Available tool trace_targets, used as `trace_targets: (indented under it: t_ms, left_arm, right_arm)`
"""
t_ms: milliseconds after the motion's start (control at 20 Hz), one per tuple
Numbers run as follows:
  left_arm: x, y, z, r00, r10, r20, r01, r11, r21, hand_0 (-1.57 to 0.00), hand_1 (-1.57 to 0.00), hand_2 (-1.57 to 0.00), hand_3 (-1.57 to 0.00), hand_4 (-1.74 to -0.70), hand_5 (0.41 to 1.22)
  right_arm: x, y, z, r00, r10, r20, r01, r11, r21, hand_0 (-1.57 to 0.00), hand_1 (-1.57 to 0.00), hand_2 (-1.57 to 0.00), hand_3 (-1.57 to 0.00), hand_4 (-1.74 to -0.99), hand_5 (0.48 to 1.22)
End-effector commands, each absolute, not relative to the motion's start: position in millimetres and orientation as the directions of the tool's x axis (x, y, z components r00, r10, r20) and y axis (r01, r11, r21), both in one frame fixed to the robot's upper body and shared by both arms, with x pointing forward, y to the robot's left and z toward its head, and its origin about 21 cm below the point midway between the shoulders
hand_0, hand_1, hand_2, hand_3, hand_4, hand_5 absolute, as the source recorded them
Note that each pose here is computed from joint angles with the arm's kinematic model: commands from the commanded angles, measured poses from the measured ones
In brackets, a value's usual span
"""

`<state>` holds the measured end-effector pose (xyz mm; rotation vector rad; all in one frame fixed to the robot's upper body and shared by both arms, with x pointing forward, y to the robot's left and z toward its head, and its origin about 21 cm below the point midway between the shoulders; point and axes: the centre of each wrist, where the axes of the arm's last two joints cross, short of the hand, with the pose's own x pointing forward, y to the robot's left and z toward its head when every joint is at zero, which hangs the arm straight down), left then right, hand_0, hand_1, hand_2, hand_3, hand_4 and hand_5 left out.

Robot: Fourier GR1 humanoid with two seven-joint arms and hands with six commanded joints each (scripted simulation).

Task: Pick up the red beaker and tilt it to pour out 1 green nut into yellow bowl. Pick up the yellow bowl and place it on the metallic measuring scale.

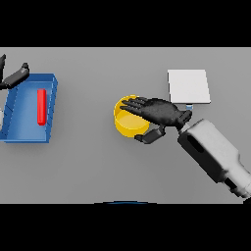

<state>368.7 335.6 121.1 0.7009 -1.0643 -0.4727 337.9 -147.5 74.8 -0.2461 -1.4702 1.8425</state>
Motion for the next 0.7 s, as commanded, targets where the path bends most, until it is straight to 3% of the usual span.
trace_targets:
  t_ms: [0, 400, 650]
  left_arm:
    - [369, 335, 121, 0.414, -0.659, 0.628, 0.025, 0.698, 0.716, 0.0, 0.0, 0.0, 0.0, -0.79, 0.728]
    - [371, 338, 119, 0.405, -0.654, 0.639, 0.024, 0.706, 0.708, 0.0, 0.0, 0.0, 0.0, -0.8, 0.723]
    - [369, 334, 122, 0.406, -0.659, 0.633, 0.015, 0.698, 0.716, 0.0, 0.0, 0.0, 0.0, -0.79, 0.728]
  right_arm:
    - [340, -147.4, 72, -0.7, 0.653, 0.289, -0.433, -0.067, -0.899, 0.0, 0.0, 0.0, 0.0, -1.224, 0.653]
    - [350, -142.4, 59, -0.707, 0.665, 0.241, -0.465, -0.179, -0.867, 0.0, 0.0, 0.0, 0.0, -1.273, 0.687]
    - [351, -135.2, 48, -0.716, 0.643, 0.272, -0.496, -0.195, -0.846, 0.0, 0.0, 0.0, 0.0, -1.285, 0.706]
